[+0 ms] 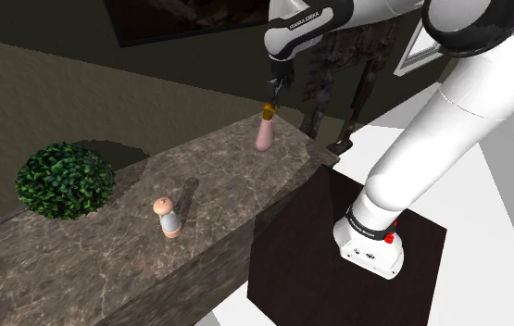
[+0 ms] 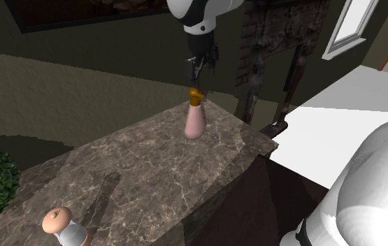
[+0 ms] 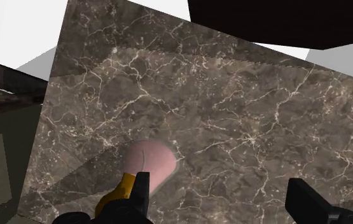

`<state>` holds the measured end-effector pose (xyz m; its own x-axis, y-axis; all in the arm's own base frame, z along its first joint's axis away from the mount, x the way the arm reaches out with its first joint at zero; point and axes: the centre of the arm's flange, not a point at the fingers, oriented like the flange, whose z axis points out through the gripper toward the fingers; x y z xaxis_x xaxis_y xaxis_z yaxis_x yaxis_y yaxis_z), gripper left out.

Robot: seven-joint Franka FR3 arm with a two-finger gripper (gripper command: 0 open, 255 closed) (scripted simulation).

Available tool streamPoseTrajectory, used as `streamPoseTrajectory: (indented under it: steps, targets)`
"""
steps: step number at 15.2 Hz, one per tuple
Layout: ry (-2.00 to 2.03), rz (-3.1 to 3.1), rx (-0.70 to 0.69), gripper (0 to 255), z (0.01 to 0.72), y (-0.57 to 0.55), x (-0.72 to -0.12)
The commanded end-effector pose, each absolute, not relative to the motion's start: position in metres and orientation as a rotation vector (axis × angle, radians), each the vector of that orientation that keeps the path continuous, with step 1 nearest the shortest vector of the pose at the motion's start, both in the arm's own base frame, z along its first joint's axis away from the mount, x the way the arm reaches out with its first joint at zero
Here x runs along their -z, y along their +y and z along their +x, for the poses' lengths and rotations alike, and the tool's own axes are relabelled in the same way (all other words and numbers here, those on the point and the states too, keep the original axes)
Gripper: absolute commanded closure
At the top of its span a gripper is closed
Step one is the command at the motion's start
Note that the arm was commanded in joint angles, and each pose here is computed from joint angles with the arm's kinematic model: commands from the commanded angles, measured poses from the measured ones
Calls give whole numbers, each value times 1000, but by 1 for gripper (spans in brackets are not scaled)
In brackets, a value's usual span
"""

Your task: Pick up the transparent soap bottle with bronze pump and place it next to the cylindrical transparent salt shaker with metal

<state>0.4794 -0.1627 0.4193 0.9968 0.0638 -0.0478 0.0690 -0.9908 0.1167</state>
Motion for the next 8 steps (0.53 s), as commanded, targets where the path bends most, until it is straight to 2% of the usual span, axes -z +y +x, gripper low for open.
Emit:
streamPoseTrajectory:
  steps: [1,8]
  targets:
    - [100,3017,61,0,498,-178,-405]
    - [97,3010,44,0,556,-227,-356]
